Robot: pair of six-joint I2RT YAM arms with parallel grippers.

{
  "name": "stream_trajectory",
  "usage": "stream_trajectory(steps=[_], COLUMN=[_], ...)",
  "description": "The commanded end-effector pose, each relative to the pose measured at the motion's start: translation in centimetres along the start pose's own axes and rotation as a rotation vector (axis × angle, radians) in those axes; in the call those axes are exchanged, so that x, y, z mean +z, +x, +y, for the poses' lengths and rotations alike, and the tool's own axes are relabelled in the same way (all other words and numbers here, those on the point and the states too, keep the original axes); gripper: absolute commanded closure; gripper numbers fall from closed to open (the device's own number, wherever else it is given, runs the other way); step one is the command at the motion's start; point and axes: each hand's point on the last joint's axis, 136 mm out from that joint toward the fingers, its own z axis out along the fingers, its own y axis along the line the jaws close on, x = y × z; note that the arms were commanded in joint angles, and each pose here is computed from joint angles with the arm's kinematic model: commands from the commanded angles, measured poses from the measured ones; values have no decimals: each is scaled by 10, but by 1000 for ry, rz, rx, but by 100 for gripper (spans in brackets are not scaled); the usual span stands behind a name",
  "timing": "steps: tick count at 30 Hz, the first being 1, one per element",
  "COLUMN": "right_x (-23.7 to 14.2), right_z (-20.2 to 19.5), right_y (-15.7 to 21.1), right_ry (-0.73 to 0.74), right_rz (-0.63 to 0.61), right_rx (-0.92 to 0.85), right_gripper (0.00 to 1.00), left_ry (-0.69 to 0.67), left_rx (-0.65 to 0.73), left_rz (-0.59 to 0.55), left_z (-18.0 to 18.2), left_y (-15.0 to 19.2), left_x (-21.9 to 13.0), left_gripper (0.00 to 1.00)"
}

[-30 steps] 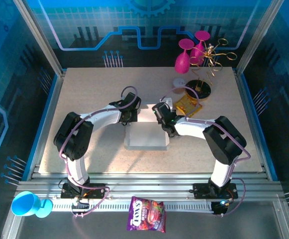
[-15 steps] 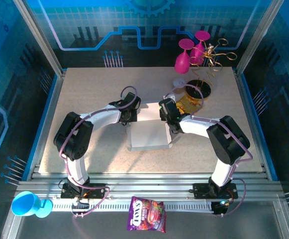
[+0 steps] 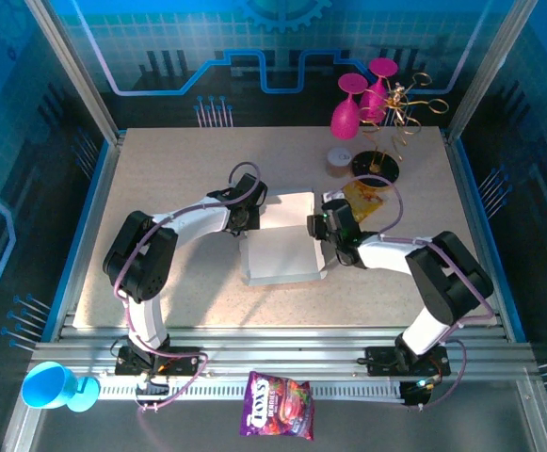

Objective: Fold the paper box

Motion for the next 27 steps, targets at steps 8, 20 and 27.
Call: stream_trajectory(steps=[8,20,27], right_x=[-3,19,32], right_z=[-1,3,4], right_y=[-13,-33,-33], right_ry=[-75,-7,120], right_rz=[-108,-92,-32], right_rx=[13,-2,-66], right_gripper=[52,57,88], left_ry=[-108,-108,-115], left_rx=[26,35,35], left_rz=[125,124,128], left_z=[27,26,27], left_y=[33,31,30], left_x=[19,19,21], left_gripper=[100,100,100])
